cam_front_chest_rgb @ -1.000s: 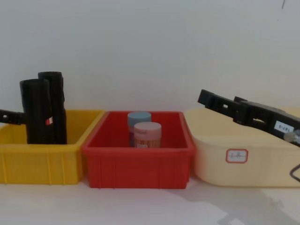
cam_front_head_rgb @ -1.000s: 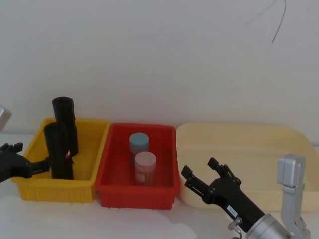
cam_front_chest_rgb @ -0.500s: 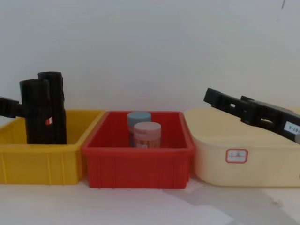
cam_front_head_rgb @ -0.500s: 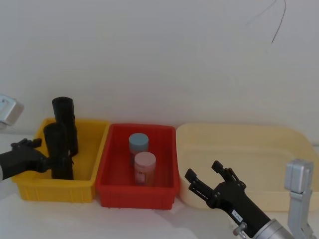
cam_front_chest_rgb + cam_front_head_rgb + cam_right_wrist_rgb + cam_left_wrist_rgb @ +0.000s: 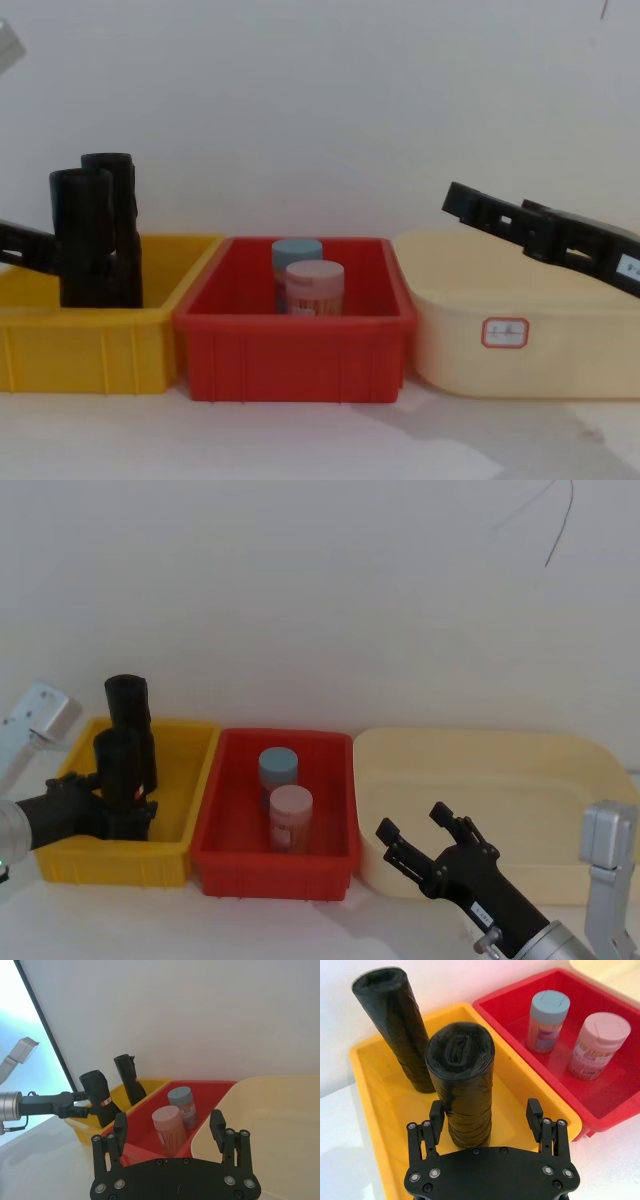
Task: Pick up the garbage bag with the one hand and transfer it to the other hand.
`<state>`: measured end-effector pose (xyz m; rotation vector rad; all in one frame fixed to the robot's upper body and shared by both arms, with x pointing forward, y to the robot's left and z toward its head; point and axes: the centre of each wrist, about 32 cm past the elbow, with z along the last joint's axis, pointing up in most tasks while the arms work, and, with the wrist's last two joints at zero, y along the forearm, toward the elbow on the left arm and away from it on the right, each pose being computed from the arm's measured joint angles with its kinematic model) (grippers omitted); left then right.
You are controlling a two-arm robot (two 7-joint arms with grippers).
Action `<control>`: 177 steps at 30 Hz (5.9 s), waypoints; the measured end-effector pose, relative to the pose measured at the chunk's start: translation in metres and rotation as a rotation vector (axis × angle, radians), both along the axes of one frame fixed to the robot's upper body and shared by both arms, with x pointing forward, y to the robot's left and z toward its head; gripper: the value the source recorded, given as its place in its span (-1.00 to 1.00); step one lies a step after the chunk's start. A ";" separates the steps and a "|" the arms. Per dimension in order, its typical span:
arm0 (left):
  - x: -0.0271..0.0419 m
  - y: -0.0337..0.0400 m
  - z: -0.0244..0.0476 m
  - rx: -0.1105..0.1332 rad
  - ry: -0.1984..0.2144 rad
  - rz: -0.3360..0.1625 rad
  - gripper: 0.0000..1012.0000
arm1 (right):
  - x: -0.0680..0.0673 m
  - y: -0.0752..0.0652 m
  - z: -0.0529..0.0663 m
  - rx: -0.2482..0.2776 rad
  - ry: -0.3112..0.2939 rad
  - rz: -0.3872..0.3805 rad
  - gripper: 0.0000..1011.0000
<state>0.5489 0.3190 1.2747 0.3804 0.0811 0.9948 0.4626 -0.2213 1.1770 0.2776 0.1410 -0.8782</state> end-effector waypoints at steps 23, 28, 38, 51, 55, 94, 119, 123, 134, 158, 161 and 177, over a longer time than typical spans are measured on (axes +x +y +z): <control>0.0111 -0.0413 -0.0162 0.097 0.034 0.124 0.98 | 0.005 -0.008 -0.002 0.004 0.009 -0.021 0.98; 0.0138 -0.0455 -0.0190 0.099 0.028 0.136 0.98 | 0.008 -0.009 -0.003 0.003 0.011 -0.025 0.98; 0.0164 -0.0488 -0.0199 0.073 -0.009 0.174 0.98 | 0.012 -0.009 -0.003 -0.001 0.014 -0.029 0.98; 0.0161 -0.0437 -0.0209 0.041 -0.026 0.230 0.98 | 0.016 -0.005 -0.004 -0.006 0.021 -0.024 0.98; 0.0160 -0.0425 -0.0212 0.035 -0.028 0.239 0.98 | 0.017 -0.004 -0.005 -0.007 0.025 -0.027 0.98; 0.0157 -0.0397 -0.0221 0.020 -0.030 0.262 -0.16 | 0.037 0.006 0.014 -0.074 0.011 0.023 0.98; 0.0157 -0.0396 -0.0220 0.020 -0.031 0.262 -0.18 | 0.097 0.063 0.068 -0.294 0.074 0.201 0.98; 0.0157 -0.0396 -0.0220 0.020 -0.031 0.262 -0.18 | 0.105 0.070 0.072 -0.330 0.107 0.212 0.98; 0.0157 -0.0396 -0.0220 0.020 -0.031 0.262 -0.18 | 0.126 0.082 0.070 -0.392 0.202 0.217 0.98; 0.0157 -0.0396 -0.0221 0.020 -0.030 0.262 -0.18 | 0.153 0.076 0.062 -0.488 0.287 0.149 0.98; 0.0157 -0.0396 -0.0221 0.020 -0.030 0.262 -0.18 | 0.154 0.076 0.061 -0.496 0.291 0.150 0.98; 0.0157 -0.0396 -0.0221 0.020 -0.030 0.262 -0.18 | 0.158 0.082 0.061 -0.510 0.297 0.169 0.98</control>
